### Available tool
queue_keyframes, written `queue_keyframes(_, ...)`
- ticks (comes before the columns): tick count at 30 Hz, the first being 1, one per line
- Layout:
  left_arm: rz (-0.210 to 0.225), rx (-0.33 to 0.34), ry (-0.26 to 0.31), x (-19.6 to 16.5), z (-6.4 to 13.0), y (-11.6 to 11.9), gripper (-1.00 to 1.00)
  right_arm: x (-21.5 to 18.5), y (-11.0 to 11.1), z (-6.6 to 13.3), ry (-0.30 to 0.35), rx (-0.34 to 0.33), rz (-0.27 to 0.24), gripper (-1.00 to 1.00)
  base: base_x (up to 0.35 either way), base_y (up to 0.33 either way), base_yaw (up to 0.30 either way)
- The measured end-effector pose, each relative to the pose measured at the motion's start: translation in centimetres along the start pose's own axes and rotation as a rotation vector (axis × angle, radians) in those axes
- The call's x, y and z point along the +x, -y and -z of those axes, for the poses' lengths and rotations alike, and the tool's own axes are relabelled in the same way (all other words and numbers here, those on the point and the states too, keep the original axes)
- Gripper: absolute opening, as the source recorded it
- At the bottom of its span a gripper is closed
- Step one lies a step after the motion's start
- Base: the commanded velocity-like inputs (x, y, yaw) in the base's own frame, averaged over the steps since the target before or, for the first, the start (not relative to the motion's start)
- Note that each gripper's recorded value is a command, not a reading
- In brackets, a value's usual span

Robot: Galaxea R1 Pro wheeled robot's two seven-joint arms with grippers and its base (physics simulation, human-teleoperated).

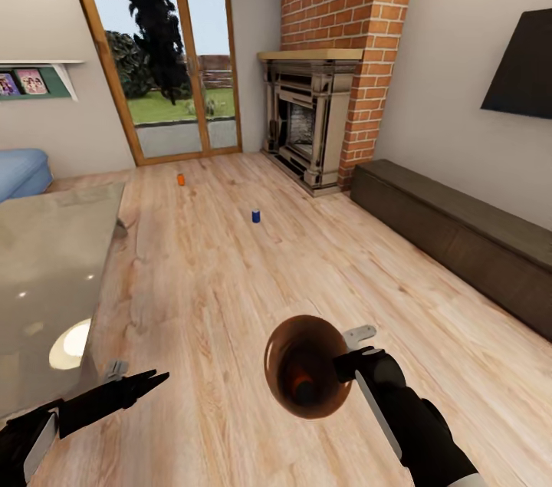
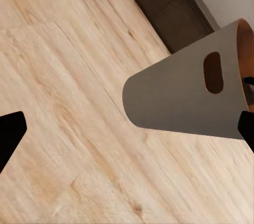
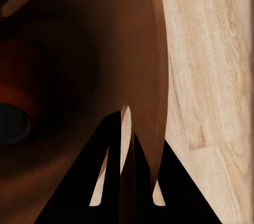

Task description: Put the three can of soda from the living room inside the tash can in the kitchen.

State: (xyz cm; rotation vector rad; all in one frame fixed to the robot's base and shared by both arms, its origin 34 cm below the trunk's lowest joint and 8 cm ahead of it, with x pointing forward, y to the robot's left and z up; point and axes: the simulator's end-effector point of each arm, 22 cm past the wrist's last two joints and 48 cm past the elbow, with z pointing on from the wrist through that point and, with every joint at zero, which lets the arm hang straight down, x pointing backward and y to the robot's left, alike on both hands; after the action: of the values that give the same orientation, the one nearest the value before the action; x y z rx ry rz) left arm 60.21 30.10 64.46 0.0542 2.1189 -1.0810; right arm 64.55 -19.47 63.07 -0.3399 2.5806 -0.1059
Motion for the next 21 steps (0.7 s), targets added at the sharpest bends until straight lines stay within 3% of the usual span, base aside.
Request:
queue_keyframes(6, 0.000, 0.000, 0.000, 0.01, 0.00, 0.00, 1.00, 0.02, 0.11, 0.00, 0.000, 0.005, 0.003, -1.00, 0.328, -0.096, 0.078)
queue_keyframes(21, 0.000, 0.000, 0.000, -0.01, 0.00, 0.01, 1.00, -0.02, -0.33, 0.01, 0.001, -0.014, -0.010, -1.00, 0.335, -0.043, 0.201)
